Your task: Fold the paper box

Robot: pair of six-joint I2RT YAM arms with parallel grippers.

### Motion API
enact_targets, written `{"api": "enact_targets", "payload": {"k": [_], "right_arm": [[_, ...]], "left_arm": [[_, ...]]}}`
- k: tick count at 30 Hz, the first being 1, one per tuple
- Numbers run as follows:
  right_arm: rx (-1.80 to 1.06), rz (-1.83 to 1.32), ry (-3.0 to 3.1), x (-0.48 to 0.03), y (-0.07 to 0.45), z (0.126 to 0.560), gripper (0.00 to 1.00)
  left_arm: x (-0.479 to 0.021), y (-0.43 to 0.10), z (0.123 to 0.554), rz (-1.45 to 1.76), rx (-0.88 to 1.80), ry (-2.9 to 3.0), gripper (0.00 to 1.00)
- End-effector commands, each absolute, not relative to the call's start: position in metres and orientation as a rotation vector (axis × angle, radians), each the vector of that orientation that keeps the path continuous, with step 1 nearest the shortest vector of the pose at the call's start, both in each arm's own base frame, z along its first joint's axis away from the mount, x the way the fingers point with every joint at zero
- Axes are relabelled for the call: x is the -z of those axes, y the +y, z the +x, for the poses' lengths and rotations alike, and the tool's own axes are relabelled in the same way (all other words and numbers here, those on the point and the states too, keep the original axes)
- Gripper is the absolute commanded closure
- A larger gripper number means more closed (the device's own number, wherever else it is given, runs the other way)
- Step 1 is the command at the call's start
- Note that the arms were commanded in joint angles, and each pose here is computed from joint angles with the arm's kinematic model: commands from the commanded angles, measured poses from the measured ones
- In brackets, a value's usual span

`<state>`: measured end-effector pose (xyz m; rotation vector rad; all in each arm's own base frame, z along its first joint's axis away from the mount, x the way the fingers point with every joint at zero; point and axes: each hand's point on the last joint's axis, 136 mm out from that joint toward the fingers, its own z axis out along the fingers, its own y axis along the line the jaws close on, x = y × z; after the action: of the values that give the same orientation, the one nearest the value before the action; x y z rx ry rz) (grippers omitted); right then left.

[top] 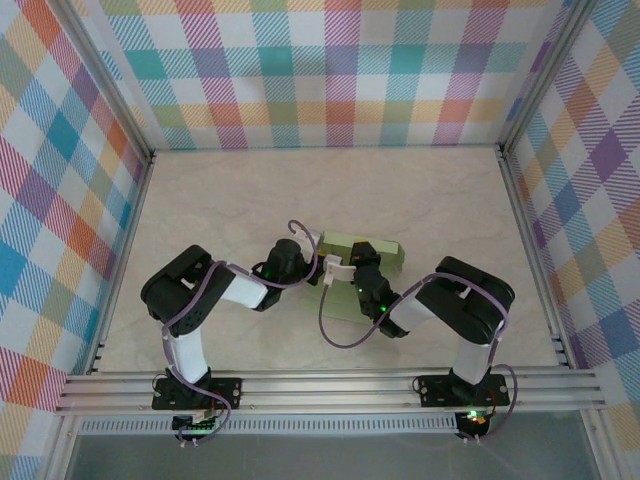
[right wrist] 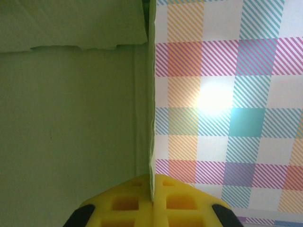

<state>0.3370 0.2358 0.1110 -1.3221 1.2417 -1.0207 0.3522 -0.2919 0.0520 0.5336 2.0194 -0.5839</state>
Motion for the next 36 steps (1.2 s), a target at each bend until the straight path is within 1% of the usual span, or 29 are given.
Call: {"api": "enact_targets", "payload": {"k": [1, 11, 15, 23, 28, 31, 34, 36], "right_arm": [[0.949, -1.398, 1.183, -0.098, 0.260, 0.328, 1.00], [0.954, -1.401, 1.185, -0.094, 0.262, 0.327, 1.00], [0.955, -1.409, 1.185, -0.090, 0.262, 0.327, 1.00], [0.959, -1.417, 1.188, -0.085, 0.263, 0.327, 1.00], [0.958, -1.412, 1.186, -0.087, 0.264, 0.327, 1.00], [0.957, -1.409, 1.186, -0.089, 0.265, 0.327, 1.00], [0.955, -1.401, 1.187, -0.090, 0.265, 0.328, 0.96], [0.948, -1.387, 1.192, -0.094, 0.266, 0.328, 0.94]], "left_arm": [[-0.067, -0.307, 0.361, 0.469, 0.622, 1.975, 0.77], [-0.069, -0.310, 0.366, 0.416, 0.650, 1.984, 0.76], [-0.069, -0.312, 0.367, 0.407, 0.662, 1.985, 0.80], [-0.069, -0.315, 0.369, 0.384, 0.687, 1.998, 0.85], [-0.065, -0.316, 0.371, 0.375, 0.684, 2.011, 0.94], [-0.063, -0.316, 0.371, 0.378, 0.682, 2.017, 0.96], [-0.063, -0.315, 0.371, 0.381, 0.672, 2.025, 1.00], [-0.060, -0.313, 0.371, 0.380, 0.659, 2.035, 1.00]]}}
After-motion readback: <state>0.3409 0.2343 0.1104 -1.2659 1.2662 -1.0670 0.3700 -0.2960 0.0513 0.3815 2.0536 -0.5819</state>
